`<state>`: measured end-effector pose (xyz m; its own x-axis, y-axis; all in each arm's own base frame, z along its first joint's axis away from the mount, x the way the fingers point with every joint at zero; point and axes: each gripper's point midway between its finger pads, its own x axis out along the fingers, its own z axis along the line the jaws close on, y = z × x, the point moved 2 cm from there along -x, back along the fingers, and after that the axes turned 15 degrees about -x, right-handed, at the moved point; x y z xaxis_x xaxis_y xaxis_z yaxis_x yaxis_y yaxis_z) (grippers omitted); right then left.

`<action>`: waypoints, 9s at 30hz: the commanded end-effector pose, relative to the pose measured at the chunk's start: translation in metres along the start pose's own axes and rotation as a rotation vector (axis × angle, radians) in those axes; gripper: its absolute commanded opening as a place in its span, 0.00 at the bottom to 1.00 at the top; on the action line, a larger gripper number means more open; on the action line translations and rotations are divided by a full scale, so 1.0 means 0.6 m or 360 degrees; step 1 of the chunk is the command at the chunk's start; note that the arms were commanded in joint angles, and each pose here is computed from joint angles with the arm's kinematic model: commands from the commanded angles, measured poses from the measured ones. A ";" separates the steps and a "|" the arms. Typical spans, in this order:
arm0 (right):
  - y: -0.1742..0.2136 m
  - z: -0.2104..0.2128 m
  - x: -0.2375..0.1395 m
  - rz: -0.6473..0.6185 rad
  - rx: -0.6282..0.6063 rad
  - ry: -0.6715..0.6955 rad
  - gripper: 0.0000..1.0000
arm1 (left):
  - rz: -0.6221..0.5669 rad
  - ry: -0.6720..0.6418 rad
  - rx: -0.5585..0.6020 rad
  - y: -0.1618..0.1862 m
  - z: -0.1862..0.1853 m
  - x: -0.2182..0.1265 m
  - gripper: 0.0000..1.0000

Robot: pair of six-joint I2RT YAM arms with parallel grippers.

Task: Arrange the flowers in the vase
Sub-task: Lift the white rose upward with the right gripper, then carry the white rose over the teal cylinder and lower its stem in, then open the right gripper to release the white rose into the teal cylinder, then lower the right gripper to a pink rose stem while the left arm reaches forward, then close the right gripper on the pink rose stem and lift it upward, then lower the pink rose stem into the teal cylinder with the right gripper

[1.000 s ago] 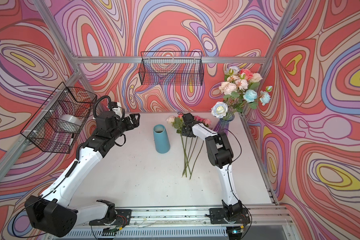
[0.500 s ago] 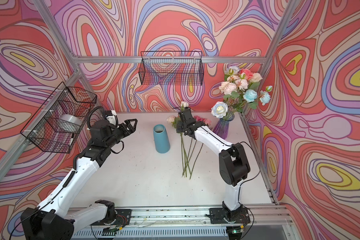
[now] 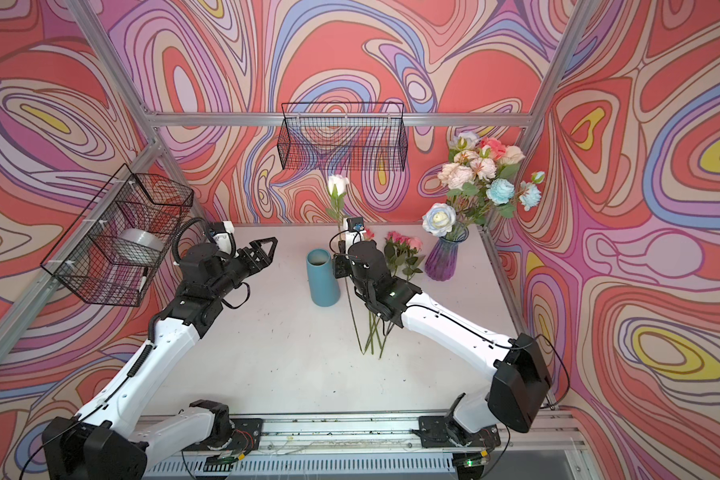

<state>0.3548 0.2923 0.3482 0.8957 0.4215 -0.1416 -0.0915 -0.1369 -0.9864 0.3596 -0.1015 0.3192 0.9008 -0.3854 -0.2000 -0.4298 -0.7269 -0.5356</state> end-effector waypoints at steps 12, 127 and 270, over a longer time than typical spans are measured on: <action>-0.313 -0.014 -0.004 -0.0903 0.0018 0.0217 0.00 | -0.0154 0.0414 -0.0001 -0.011 -0.056 -0.034 0.87; 0.427 -0.291 0.074 0.1000 0.0772 0.0584 0.29 | 0.0526 0.0749 0.0293 0.193 -0.186 -0.047 0.96; -0.023 0.046 0.119 -0.0258 -0.0004 0.0034 0.24 | -0.0566 0.0180 0.0152 -0.043 -0.042 -0.107 1.00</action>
<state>0.4255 0.3567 0.3182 0.9125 0.4087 -0.0197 0.0282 -0.1108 -0.9934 0.3125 -0.0750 0.3538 0.9803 -0.1848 0.0703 -0.0968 -0.7586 -0.6443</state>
